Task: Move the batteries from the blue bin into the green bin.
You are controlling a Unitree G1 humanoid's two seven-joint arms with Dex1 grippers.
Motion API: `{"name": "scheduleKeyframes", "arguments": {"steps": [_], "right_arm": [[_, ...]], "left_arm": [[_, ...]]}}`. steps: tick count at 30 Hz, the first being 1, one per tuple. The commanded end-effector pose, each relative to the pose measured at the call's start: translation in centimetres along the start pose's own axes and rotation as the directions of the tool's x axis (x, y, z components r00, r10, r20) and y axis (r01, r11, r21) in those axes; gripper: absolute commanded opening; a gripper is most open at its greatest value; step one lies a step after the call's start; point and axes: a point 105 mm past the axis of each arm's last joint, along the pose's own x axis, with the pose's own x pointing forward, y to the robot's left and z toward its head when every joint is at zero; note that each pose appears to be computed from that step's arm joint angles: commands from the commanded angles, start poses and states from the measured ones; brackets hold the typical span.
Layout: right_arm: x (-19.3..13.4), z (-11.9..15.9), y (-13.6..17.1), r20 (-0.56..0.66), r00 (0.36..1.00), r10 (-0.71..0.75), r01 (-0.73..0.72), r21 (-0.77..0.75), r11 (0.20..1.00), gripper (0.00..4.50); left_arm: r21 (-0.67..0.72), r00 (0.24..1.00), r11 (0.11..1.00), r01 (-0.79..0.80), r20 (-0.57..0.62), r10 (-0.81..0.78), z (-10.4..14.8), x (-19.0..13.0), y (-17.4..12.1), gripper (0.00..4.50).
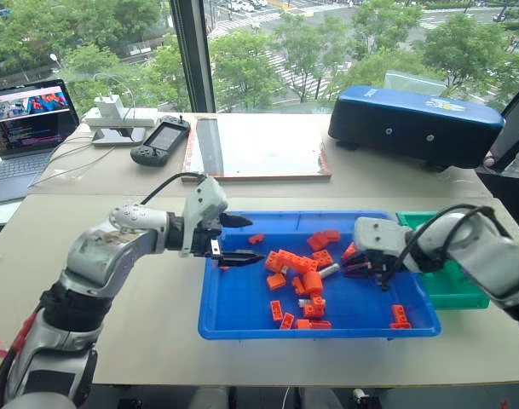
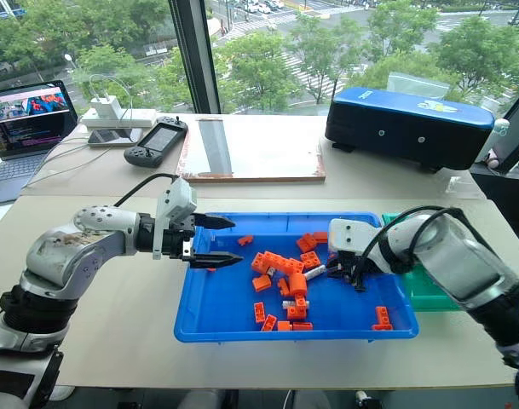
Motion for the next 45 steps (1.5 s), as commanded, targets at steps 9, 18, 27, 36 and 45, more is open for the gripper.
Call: {"name": "scheduleKeyframes", "arguments": {"steps": [9, 18, 27, 36, 45], "right_arm": [[1.8, 0.7, -1.0, -0.001, 0.999, 0.053, -0.053, -0.123, 0.991, 1.08], [2.9, 0.4, -0.1, -0.008, 0.994, 0.107, -0.107, -0.109, 0.988, 0.39], [-2.3, 1.9, -2.4, 0.025, 0.999, -0.047, 0.048, -0.045, 0.998, 0.25], [-15.3, -4.4, -6.1, -0.321, 0.834, -0.448, 0.51, 0.142, 0.848, 0.25], [-14.3, -8.3, -3.8, -0.401, 0.828, -0.393, 0.522, 0.293, 0.801, 0.75]], "left_arm": [[0.035, 0.999, 0.999, -0.037, 0.012, 0.037, 0.8, -0.9, -0.3, 4.5], [0.033, 0.999, 0.998, -0.049, 0.01, 0.049, 0.7, -1.1, -0.3, 4.5], [0.039, 0.999, 0.999, -0.037, 0.019, 0.036, 0.9, -1.0, -0.2, 4.5], [0.051, 0.998, 0.999, 0.001, 0.063, -0.005, 1.7, 0.1, -0.1, 4.5], [0.066, 0.997, 0.998, 0.017, 0.077, -0.023, 2.2, 0.6, 0.2, 4.5]]}}
